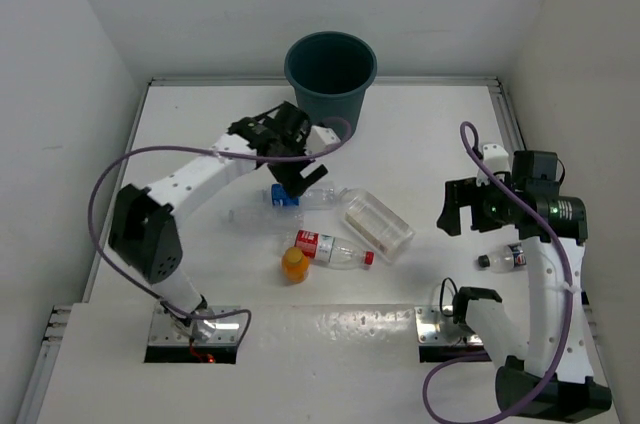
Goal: Put the plastic bottles in the bin
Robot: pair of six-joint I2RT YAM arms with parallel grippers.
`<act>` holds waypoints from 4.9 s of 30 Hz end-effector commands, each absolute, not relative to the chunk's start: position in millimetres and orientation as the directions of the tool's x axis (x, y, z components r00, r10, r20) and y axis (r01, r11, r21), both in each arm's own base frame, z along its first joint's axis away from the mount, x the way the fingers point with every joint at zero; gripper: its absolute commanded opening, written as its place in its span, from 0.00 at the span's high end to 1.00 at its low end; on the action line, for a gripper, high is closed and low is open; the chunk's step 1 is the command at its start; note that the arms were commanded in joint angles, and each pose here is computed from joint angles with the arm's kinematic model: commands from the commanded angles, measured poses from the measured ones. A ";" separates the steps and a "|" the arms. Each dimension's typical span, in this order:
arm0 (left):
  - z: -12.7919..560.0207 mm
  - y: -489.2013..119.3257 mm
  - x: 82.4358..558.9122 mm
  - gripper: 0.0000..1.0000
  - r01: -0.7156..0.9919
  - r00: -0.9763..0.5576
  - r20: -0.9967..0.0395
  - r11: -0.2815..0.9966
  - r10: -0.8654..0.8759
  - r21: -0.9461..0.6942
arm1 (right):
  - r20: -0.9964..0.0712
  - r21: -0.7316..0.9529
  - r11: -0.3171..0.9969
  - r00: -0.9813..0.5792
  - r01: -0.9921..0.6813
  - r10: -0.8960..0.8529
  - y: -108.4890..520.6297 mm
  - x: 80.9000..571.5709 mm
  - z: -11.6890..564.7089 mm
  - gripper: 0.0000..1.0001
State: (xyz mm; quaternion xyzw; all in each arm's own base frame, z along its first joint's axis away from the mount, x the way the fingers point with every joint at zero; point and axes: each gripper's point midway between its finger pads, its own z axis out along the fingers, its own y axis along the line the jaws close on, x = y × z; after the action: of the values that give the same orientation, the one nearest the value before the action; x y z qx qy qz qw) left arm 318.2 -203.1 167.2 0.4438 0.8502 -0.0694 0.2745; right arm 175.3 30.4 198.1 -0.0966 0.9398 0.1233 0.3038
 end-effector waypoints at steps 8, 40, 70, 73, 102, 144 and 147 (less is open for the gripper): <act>106.9 -272.1 351.1 0.05 0.853 -0.377 -0.435 0.490 0.817 0.181 | -0.567 0.137 0.956 -0.812 -0.259 -0.138 23.2 169.3 190.1 0.00; 363.5 -272.0 351.4 0.91 0.845 -0.132 -0.950 0.533 0.282 0.041 | -0.586 0.234 0.929 -0.804 -0.288 -0.101 40.2 183.2 193.3 0.08; 408.9 -175.3 377.6 1.00 0.574 -0.013 -0.996 0.815 -0.085 -0.077 | -0.305 -0.015 0.788 -0.748 -0.615 -0.590 176.5 274.9 114.4 0.01; 398.2 -172.7 377.1 1.00 0.561 -0.037 -0.996 0.823 -0.078 -0.086 | -0.304 -0.052 0.802 -0.756 -0.595 -0.580 186.7 288.7 105.6 0.01; 359.4 -161.5 377.2 1.00 0.574 -0.112 -0.988 0.805 -0.105 -0.151 | -0.110 0.012 0.807 -0.803 -0.590 -0.585 217.8 305.0 26.1 0.01; 504.2 -243.7 495.8 0.98 0.827 0.249 -0.849 0.559 -0.467 -0.065 | -0.941 0.026 0.817 0.262 -0.575 0.215 202.2 515.0 470.2 1.00; 492.9 -250.7 510.1 0.98 0.822 0.233 -0.850 0.563 -0.472 -0.086 | -0.933 0.022 0.828 0.286 -0.560 0.219 202.1 534.6 448.8 1.00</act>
State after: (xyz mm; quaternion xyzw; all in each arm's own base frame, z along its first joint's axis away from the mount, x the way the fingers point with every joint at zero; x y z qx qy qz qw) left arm 527.7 -248.2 440.1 0.1819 0.5239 -0.4223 0.7170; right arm 539.3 208.7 388.3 -0.1612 0.6397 0.2515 0.7082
